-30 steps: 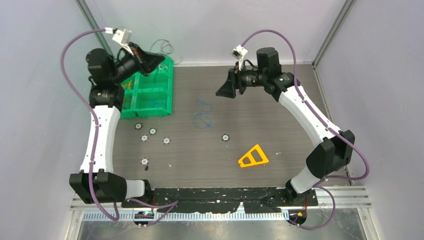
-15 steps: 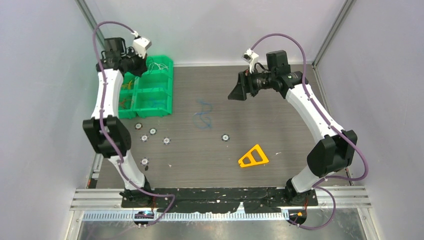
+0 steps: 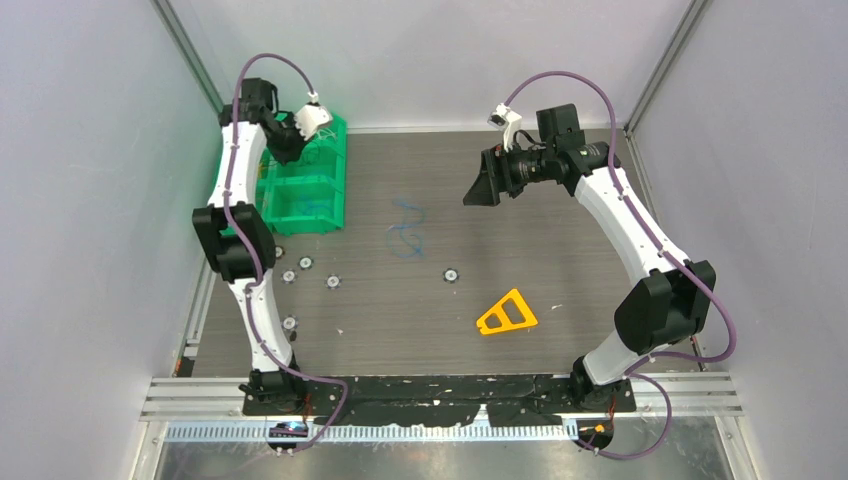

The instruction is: Untangle the cables

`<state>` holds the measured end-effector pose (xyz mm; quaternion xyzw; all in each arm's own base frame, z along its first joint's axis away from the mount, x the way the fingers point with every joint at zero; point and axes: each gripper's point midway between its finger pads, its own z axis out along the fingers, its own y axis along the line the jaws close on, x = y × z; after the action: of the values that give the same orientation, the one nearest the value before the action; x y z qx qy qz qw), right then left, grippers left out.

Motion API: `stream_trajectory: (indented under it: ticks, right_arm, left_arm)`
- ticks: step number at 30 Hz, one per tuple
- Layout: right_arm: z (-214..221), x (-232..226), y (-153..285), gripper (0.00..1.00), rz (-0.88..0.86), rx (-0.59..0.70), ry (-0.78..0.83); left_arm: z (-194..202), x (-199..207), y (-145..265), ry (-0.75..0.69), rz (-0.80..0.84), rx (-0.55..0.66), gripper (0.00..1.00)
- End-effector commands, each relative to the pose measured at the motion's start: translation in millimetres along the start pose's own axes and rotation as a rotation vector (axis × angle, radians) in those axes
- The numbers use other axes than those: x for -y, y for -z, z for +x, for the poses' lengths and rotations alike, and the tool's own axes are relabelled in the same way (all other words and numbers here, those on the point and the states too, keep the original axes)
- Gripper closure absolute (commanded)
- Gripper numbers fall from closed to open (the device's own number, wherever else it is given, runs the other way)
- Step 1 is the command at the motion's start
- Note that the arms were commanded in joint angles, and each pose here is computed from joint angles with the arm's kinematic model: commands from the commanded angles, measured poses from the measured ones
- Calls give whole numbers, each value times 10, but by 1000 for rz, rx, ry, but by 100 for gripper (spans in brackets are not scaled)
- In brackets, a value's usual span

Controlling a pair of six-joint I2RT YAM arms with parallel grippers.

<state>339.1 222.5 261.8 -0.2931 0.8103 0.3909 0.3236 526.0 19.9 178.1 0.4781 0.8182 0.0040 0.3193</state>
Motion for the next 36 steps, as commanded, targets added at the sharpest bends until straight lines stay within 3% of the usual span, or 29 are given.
stream_trajectory:
  ticks: [1, 6, 10, 12, 15, 18, 24, 33, 36]
  right_arm:
    - [-19, 21, 19, 22, 4, 7, 15]
    - [-30, 33, 10, 22, 6, 3, 9]
    - [-48, 52, 27, 22, 19, 4, 23]
    - [-17, 76, 25, 22, 28, -5, 26]
    - [86, 162, 10, 21, 54, -36, 45]
    - [244, 268, -12, 21, 81, -101, 35]
    - [507, 508, -240, 22, 92, -220, -8]
    - [414, 716, -982, 22, 208, -265, 68]
    - [405, 709, -1353, 17, 246, -287, 107]
  left_arm:
    - [-68, -89, -217, -105, -29, -9, 99]
    - [-235, -312, -354, -141, -109, -4, 81]
    - [-475, -343, -29, -115, -141, 80, 56]
    - [-550, -320, 165, -97, -165, 119, 49]
    - [-653, -219, 447, -48, -179, 183, 47]
    - [-781, -150, 816, 108, -158, 324, 39]
    - [-907, 187, 1238, 316, -23, 474, 26]
    - [-721, 872, 1175, 526, 81, 514, 24]
    - [-721, 1081, 1188, 557, 108, 542, 21]
